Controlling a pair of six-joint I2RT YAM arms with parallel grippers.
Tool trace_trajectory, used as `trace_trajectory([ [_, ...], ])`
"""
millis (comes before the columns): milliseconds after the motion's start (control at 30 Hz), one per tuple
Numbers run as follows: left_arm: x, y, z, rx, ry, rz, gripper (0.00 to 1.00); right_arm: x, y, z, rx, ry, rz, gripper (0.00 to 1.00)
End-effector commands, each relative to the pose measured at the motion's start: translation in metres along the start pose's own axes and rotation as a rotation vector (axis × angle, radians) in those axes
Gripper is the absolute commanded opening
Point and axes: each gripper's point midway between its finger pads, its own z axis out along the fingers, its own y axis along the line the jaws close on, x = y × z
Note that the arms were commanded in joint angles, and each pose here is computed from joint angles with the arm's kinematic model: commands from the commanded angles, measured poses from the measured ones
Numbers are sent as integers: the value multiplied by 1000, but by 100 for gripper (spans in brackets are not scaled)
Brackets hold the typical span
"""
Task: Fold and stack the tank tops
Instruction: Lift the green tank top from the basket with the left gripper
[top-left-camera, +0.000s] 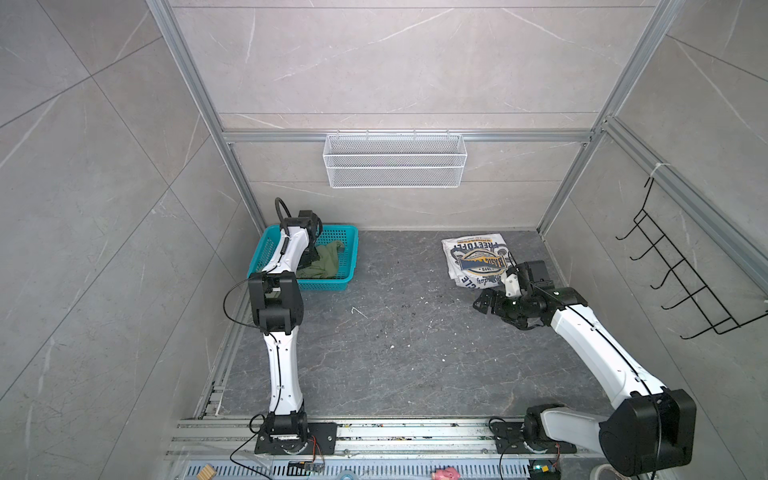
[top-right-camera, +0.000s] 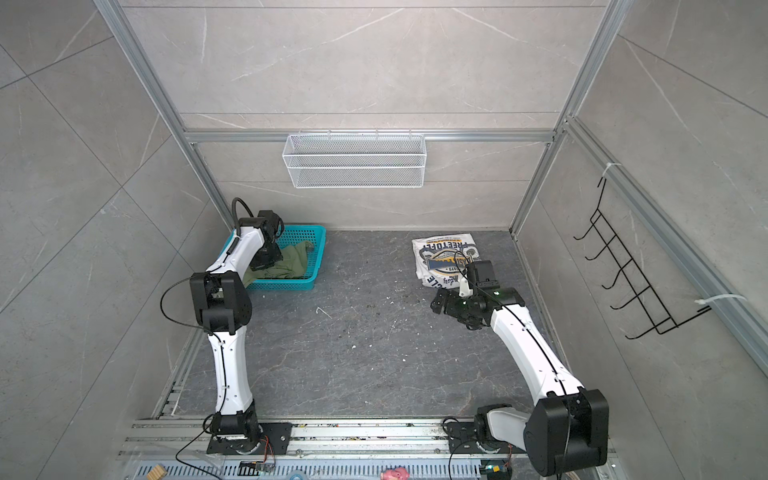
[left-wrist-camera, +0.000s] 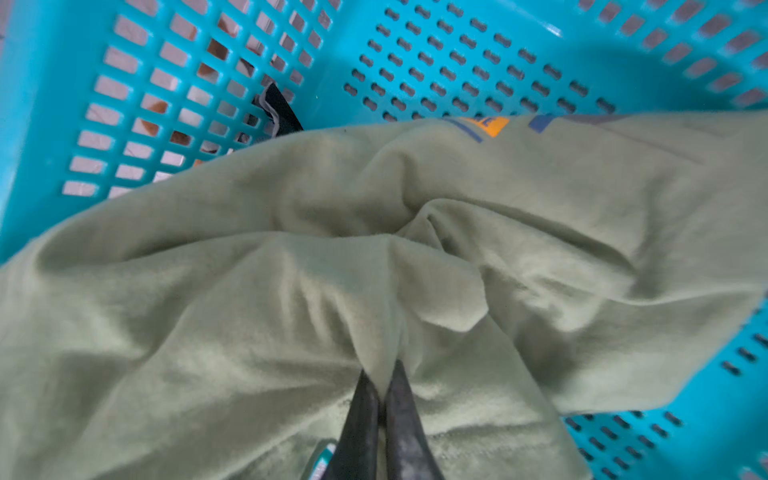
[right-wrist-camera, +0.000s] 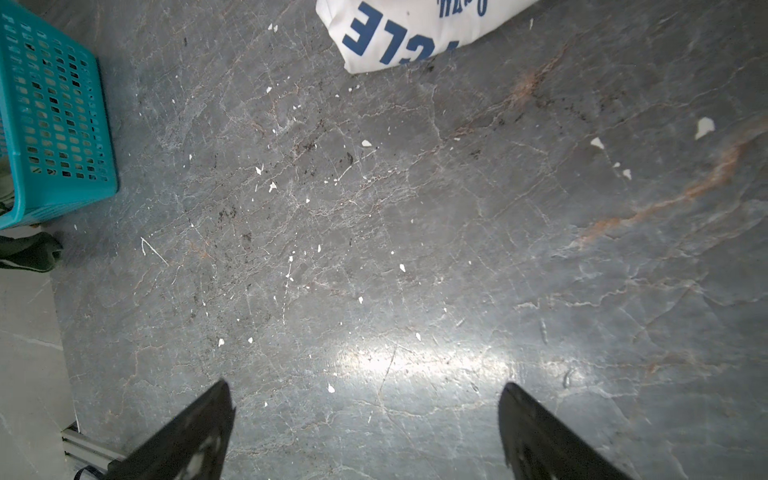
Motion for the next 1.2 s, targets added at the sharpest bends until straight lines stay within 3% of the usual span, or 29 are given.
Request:
trace_trajectory([
  [0,-42,22,-89,91,-215,-83,0,3,-2,-4,16,-8,9,99],
  [133,-61,38,-175,200,-420,-115,0,3,1,-9,1,-19,10,100],
  [267,-60,42,-270,307,-634,-61,0,4,5,-14,-19,-27,10,99],
  [567,-4,34,-479,699,-1045,86,0,7,7,-24,-36,-48,15,99],
  [700,38,29,-554,1001,-1103,151,0,7,10,-31,-45,-65,10,100],
  [800,69,15,-585,1203,-1065,223,0,6,11,-37,-53,-86,9,100],
  [900,93,-5,-583,1332,-947,262,0,4,12,-43,-53,-116,14,100],
  [1000,107,-26,-536,1311,-799,225,0,2,12,-47,-53,-131,14,100],
  [1067,121,-46,-462,1172,-695,212,0,3,11,-46,-50,-127,18,100],
  [1100,128,-50,-408,1044,-639,189,1,4,11,-46,-49,-126,19,100],
  [1167,150,-46,-298,765,-472,155,28,5,11,-45,-49,-119,18,100],
])
